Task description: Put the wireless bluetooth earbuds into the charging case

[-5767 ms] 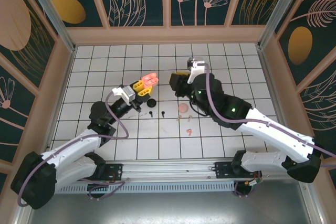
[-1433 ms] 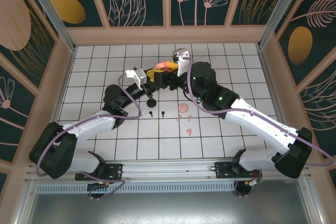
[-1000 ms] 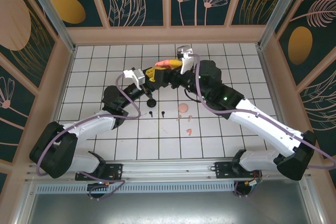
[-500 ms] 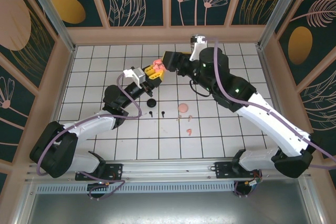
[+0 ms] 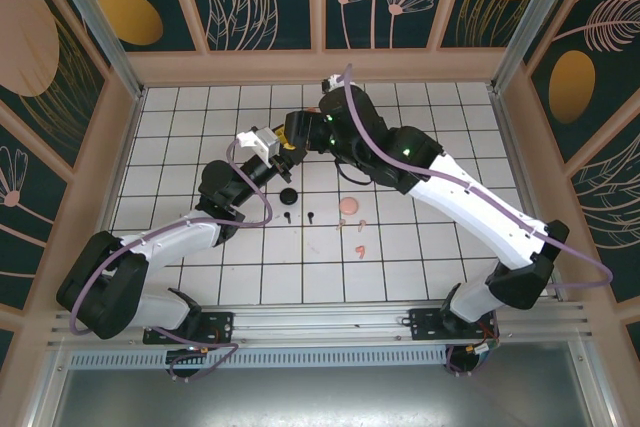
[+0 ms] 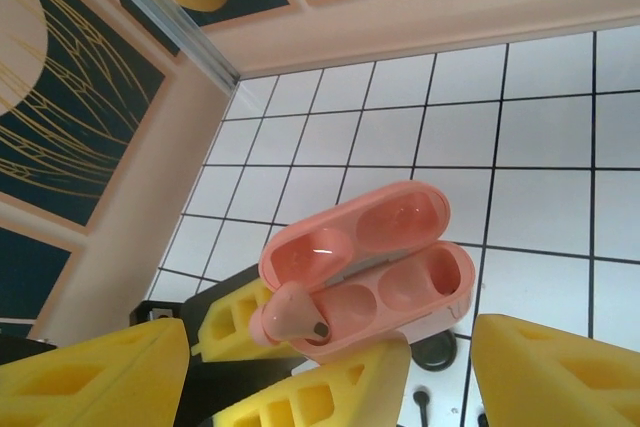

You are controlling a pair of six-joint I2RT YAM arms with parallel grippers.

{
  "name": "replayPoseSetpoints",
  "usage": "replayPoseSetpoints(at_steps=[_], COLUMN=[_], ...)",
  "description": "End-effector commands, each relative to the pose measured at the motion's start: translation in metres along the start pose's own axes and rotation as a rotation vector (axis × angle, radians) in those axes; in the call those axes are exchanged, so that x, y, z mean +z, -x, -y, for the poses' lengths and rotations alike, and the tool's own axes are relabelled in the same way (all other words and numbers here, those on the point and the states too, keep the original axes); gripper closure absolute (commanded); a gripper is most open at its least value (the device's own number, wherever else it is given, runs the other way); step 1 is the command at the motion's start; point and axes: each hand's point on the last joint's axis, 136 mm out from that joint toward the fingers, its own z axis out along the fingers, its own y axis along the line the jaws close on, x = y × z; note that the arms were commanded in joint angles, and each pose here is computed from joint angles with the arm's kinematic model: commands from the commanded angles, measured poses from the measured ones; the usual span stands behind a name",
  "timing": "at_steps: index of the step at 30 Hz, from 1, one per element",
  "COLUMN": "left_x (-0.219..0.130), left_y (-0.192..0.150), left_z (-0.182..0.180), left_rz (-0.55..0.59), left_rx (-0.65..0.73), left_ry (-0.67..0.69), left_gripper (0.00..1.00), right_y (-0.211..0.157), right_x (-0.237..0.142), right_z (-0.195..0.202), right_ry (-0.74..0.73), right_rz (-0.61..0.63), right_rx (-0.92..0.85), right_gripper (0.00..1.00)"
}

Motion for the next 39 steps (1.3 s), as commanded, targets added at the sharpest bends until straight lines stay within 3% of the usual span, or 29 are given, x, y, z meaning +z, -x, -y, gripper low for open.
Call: replayPoseSetpoints(at_steps=[1,15,39], left_x=[0.003,0.005,0.004], left_y=[0.011,0.012,0.016], left_z=[0.002,0.003,0.004], left_rz=[0.033,0.039,0.051], left_rx=[0.026,0.018,0.018], left_ry=[-0.008,-0.016,-0.021], left_gripper=[1.0,1.0,1.0], right_y=[0.005,-0.002,-0.006], right_x=[-0.005,0.008,0.008], right_z=[0.002,-0.009,0.014], right_ry=[-0.032,-0.011,-0.078], right_rz=[0.005,-0.027,-0.022], right_rx=[0.005,-0.028,-0.031], right_gripper=[0.24,0.24,0.26])
